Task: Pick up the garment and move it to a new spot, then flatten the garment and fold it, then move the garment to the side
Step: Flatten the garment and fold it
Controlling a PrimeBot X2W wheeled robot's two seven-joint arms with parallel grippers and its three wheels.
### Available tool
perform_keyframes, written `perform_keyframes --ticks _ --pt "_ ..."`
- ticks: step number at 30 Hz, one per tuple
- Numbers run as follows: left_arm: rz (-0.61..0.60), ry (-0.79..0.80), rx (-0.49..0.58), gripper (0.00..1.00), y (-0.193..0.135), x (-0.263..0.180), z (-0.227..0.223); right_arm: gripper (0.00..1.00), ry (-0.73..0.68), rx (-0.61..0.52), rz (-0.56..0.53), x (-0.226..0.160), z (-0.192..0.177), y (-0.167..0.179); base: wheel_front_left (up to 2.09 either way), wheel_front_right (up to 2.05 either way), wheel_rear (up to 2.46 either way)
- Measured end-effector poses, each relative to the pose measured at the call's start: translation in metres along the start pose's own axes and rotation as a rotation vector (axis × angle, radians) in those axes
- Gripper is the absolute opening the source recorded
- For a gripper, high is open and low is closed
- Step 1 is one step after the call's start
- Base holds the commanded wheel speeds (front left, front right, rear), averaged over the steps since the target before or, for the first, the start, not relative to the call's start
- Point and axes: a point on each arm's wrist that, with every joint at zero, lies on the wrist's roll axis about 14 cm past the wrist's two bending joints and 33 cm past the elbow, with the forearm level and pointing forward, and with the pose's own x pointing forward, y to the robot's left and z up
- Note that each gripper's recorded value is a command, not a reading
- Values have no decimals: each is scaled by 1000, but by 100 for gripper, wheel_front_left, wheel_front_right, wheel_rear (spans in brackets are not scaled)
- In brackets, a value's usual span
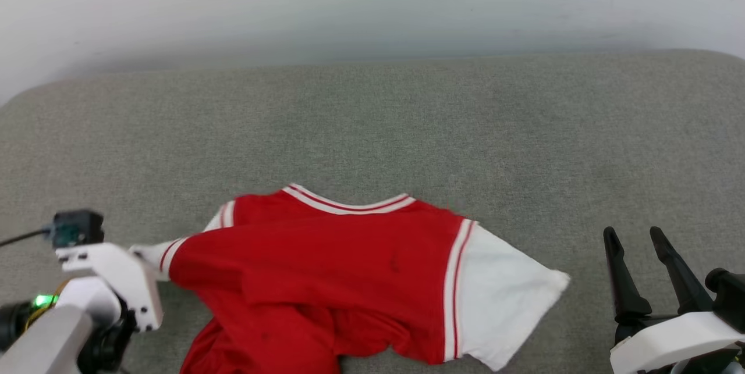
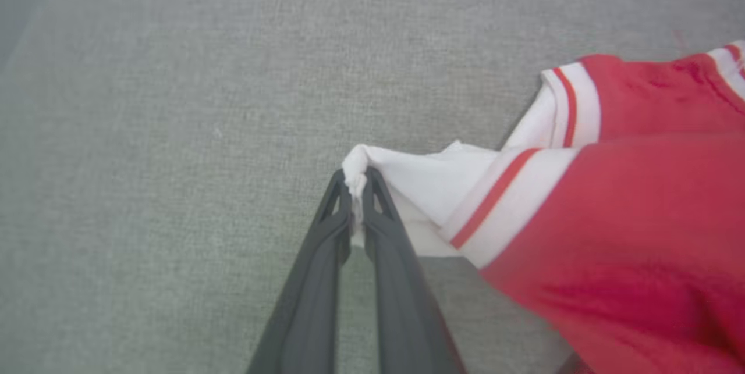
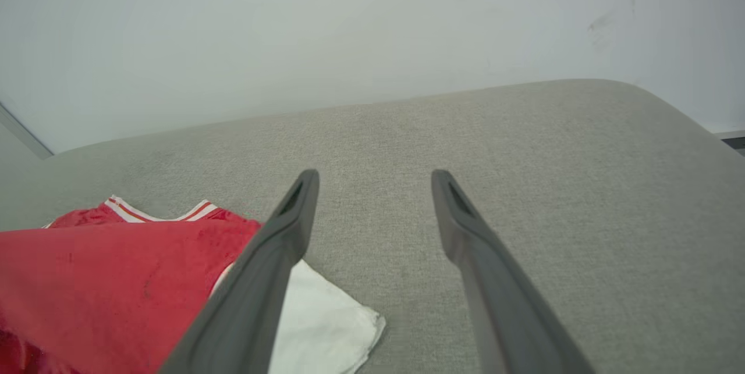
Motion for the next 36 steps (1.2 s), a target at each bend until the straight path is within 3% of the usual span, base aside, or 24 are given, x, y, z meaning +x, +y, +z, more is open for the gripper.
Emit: perform_keyframes --ticks 4,7,8,9,10,22,30,36 --pt "30 97 -72 0 11 -1 -47 100 10 1 -11 2 -4 -4 0 0 0" --pt "14 106 -111 0 7 -2 -56 100 13 1 -17 3 -5 -6 0 0 0" --pt "11 102 -128 26 6 -3 -57 100 12 1 -19 3 -5 -7 0 0 0" --pt "10 90 -137 78 5 -4 -58 100 10 1 -21 2 -4 -7 0 0 0" --pt "8 76 -145 100 3 -6 -58 100 6 1 -20 2 -3 -7 0 0 0" --pt "-11 -341 -109 100 -8 -50 5 100 -41 -18 -6 -18 17 -2 0 0 0" --pt "-90 -597 -60 100 -43 -86 54 100 -26 -18 -2 -25 15 -1 0 0 0" --pt "-147 -688 -60 100 -70 -109 67 100 41 21 -15 -30 2 -7 0 0 0"
